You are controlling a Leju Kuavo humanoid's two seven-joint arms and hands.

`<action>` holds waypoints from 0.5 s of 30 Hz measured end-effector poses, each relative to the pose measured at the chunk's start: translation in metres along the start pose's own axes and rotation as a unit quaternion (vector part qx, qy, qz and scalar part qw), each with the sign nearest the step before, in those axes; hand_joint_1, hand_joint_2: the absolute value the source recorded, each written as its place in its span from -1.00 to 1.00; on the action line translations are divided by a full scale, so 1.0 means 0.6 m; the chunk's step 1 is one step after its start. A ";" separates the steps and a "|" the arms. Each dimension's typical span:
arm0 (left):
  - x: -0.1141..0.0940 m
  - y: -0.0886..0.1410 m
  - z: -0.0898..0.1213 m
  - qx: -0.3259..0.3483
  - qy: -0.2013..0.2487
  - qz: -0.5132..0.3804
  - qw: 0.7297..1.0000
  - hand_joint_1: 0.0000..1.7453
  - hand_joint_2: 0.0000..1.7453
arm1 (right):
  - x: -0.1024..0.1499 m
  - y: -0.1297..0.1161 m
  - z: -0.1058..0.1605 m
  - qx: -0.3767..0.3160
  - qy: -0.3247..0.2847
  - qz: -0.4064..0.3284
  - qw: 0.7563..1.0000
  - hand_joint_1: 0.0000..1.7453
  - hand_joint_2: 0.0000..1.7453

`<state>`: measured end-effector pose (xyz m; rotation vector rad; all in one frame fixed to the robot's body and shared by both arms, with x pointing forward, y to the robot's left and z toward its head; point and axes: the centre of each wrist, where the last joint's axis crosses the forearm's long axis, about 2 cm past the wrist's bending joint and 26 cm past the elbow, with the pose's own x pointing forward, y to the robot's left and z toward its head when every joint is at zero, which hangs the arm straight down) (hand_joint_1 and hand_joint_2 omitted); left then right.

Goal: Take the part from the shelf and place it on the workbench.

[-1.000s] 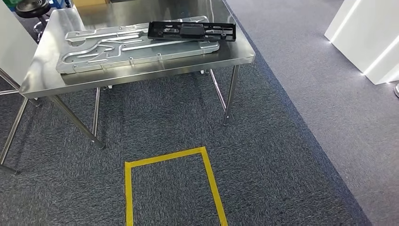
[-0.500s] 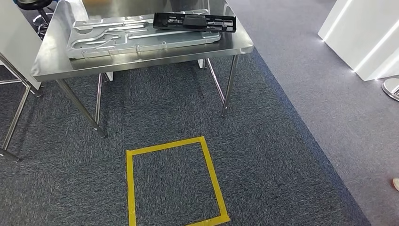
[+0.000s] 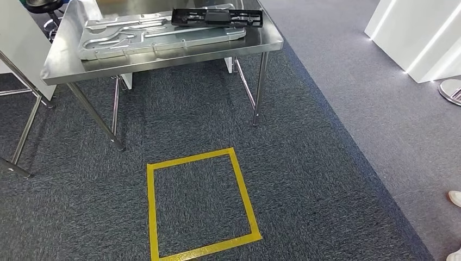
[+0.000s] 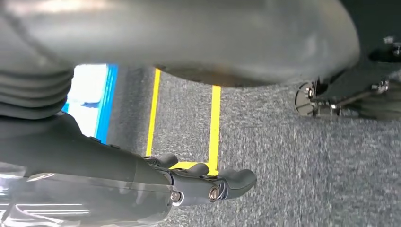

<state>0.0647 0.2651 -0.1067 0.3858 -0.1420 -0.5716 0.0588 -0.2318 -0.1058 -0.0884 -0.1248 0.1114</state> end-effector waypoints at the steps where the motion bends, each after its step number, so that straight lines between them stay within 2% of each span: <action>1: -0.003 -0.001 0.000 0.000 0.003 -0.001 1.000 -1.00 1.00 | 0.001 -0.001 0.000 0.002 -0.003 -0.002 1.000 -1.00 1.00; 7: -0.025 -0.019 0.004 -0.027 0.015 0.006 0.999 -1.00 1.00 | -0.001 -0.015 -0.003 0.003 -0.013 -0.020 1.000 -1.00 1.00; 8: -0.027 -0.021 0.004 -0.033 0.015 0.009 0.999 -1.00 1.00 | -0.004 -0.017 -0.003 0.002 -0.012 -0.023 1.000 -1.00 0.50; 11: -0.027 -0.027 0.006 -0.048 0.011 0.020 0.999 -1.00 -0.50 | -0.015 -0.022 -0.004 0.002 -0.010 -0.030 0.999 -1.00 -1.00; 12: -0.025 -0.029 0.007 -0.054 0.009 0.024 0.998 -1.00 -1.00 | -0.019 -0.022 -0.004 0.003 -0.009 -0.032 0.999 -1.00 -1.00; 15: -0.016 -0.032 0.010 -0.070 -0.003 0.038 0.997 -1.00 -1.00 | -0.037 -0.023 -0.005 0.006 0.000 -0.035 0.999 -1.00 -1.00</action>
